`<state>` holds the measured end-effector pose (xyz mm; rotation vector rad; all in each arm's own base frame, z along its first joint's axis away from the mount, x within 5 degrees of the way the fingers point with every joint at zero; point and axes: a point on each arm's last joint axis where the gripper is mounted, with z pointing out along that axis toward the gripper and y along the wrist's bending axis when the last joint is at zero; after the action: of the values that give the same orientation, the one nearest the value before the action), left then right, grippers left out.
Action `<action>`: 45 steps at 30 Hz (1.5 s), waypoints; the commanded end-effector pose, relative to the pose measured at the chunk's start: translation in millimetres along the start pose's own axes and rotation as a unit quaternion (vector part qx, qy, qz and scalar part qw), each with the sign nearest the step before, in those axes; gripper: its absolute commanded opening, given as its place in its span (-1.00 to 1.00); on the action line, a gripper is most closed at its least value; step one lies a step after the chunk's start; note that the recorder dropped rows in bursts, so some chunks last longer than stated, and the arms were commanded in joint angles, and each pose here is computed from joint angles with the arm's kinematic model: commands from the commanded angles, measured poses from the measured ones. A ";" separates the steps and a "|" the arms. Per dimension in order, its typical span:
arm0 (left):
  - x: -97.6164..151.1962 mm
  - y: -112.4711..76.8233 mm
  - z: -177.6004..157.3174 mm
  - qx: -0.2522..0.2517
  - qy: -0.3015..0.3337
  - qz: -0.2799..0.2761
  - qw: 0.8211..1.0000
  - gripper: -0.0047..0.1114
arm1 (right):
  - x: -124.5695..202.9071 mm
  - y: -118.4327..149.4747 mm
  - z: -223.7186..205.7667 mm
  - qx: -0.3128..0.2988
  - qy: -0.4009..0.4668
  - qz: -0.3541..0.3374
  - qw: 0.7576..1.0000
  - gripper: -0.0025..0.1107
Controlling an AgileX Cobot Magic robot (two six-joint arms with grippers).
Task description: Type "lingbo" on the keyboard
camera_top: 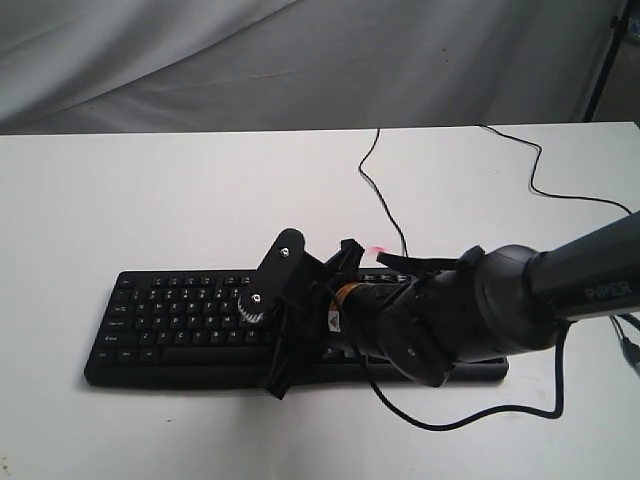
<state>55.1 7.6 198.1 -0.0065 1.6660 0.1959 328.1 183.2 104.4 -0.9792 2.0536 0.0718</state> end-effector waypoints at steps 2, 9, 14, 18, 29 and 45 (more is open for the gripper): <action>1.4 -0.4 0.6 0.002 0.002 -0.001 1.000 -0.91 | -0.4 -3.4 0.6 0.003 -0.004 -0.006 1.000 -0.96; 1.4 -0.4 0.6 0.002 0.002 -0.001 1.000 -0.91 | -0.6 -3.4 0.6 0.003 -0.005 -0.006 1.000 -0.96; 1.4 -0.4 0.6 0.002 0.002 -0.001 1.000 -0.91 | 2.9 -2.0 4.2 0.002 -0.003 -0.006 1.000 -0.96; 1.4 -0.4 0.6 0.002 0.002 -0.001 1.000 -0.91 | 7.5 -0.2 8.1 0.000 0.004 -0.005 1.000 -0.96; 1.4 -0.4 0.6 0.002 0.002 -0.001 1.000 -0.91 | -0.6 -3.4 1.5 0.005 -0.009 -0.008 1.000 -0.96; 1.4 -0.4 0.6 0.002 0.002 -0.001 1.000 -0.91 | -43.2 -19.8 -0.9 0.006 -0.020 -0.049 0.999 -0.96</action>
<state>55.1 7.6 198.1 -0.0065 1.6660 0.1959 353.6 197.6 144.8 -1.0320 1.9538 0.0440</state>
